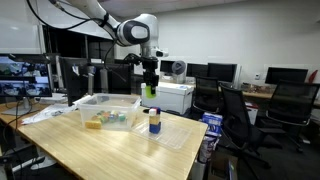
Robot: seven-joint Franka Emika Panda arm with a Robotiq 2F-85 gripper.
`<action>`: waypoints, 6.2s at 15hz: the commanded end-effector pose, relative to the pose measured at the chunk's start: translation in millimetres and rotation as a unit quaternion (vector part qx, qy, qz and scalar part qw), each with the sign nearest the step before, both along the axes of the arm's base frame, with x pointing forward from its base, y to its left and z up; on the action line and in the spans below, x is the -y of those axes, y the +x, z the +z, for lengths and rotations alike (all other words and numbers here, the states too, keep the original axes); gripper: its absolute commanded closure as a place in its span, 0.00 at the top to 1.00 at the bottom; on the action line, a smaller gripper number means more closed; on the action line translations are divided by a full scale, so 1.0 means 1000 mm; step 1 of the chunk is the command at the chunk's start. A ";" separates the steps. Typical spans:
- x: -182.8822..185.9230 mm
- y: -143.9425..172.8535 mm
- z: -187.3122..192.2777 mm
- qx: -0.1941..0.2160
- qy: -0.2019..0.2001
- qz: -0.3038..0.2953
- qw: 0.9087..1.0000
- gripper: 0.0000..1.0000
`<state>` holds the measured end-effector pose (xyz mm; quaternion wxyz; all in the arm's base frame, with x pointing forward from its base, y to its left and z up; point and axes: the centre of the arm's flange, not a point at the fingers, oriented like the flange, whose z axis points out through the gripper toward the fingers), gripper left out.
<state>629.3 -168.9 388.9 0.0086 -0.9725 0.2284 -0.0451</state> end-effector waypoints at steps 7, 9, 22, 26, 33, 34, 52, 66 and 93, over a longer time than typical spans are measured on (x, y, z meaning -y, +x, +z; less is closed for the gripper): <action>0.046 0.032 -0.041 -0.003 0.054 -0.093 0.994 0.34; 0.048 0.039 -0.046 -0.003 0.063 -0.099 0.993 0.34; 0.025 0.056 -0.056 -0.050 0.056 -0.092 0.993 0.34; 0.024 0.058 -0.068 -0.061 0.054 -0.091 0.992 0.34; 0.006 0.069 -0.076 -0.077 0.044 -0.073 0.993 0.34; 0.003 0.070 -0.077 -0.084 0.040 -0.069 0.993 0.34; -0.069 0.054 -0.040 -0.130 -0.115 0.001 0.985 1.00; -0.250 -0.011 -0.048 0.023 -0.111 0.289 0.951 1.00; -0.244 -0.110 -0.173 -0.121 0.087 0.601 0.785 1.00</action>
